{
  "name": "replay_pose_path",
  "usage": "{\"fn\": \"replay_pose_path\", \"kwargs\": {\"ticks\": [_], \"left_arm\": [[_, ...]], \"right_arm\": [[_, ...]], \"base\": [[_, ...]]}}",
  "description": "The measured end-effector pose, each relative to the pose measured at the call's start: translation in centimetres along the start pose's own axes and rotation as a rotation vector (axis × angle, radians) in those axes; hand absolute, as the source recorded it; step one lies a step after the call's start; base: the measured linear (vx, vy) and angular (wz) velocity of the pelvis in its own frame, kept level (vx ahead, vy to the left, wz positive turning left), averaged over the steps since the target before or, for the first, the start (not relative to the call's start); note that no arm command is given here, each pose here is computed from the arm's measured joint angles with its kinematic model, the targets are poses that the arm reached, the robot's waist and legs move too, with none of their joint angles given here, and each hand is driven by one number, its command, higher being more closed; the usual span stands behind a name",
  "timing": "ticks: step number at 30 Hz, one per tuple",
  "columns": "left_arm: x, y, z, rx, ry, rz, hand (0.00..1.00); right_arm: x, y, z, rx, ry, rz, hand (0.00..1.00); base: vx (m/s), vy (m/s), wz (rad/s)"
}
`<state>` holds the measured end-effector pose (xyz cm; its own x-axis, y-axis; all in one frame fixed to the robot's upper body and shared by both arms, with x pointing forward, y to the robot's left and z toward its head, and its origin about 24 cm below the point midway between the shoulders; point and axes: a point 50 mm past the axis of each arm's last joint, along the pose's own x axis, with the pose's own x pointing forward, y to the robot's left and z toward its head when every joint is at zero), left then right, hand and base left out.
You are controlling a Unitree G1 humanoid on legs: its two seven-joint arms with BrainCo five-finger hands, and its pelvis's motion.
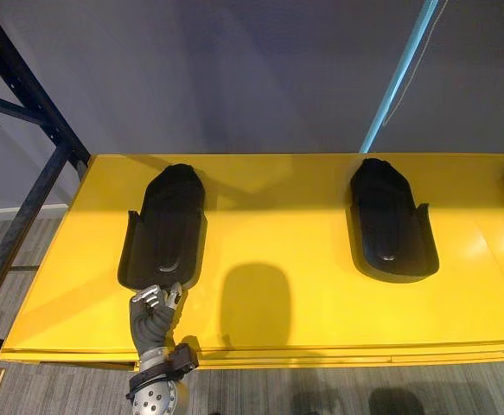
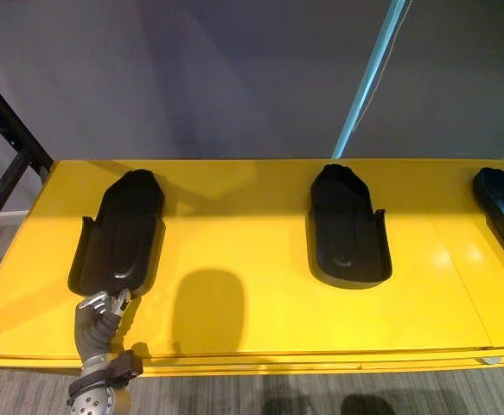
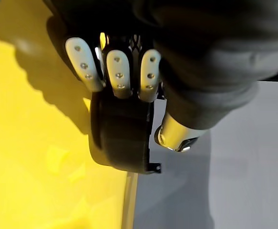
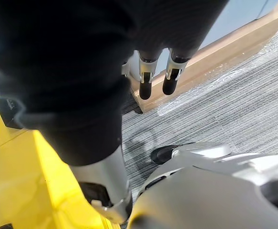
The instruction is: Walk over and take plastic housings, then place them on the shelf
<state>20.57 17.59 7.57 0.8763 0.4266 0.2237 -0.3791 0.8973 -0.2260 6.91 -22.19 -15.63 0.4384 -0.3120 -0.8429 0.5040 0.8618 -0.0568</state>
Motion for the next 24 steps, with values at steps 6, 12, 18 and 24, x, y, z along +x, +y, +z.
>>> {"fn": "replay_pose_path", "kwargs": {"ticks": [6, 12, 18, 24], "left_arm": [[0.3, -0.9, 0.2, -0.016, -0.005, -0.041, 1.00], [-0.9, -5.2, 2.2, -0.125, -0.064, -0.242, 0.00], [-2.8, -10.3, 4.7, -0.263, -0.170, -0.556, 0.00], [-2.7, -11.6, 3.0, -0.238, -0.106, -0.602, 0.00]], "right_arm": [[-0.1, 0.2, -0.3, 0.051, 0.009, -0.010, 0.00], [0.1, 0.9, 0.6, 0.007, -0.021, 0.026, 0.00], [0.1, 5.1, 3.1, -0.002, -0.118, 0.166, 0.00], [-0.8, 5.4, 3.3, 0.160, -0.164, 0.158, 0.00]], "base": [[-0.01, 0.001, -0.02], [-0.04, 0.013, -0.62], [-0.08, 0.172, -1.70], [-0.15, 0.269, -1.31]]}}
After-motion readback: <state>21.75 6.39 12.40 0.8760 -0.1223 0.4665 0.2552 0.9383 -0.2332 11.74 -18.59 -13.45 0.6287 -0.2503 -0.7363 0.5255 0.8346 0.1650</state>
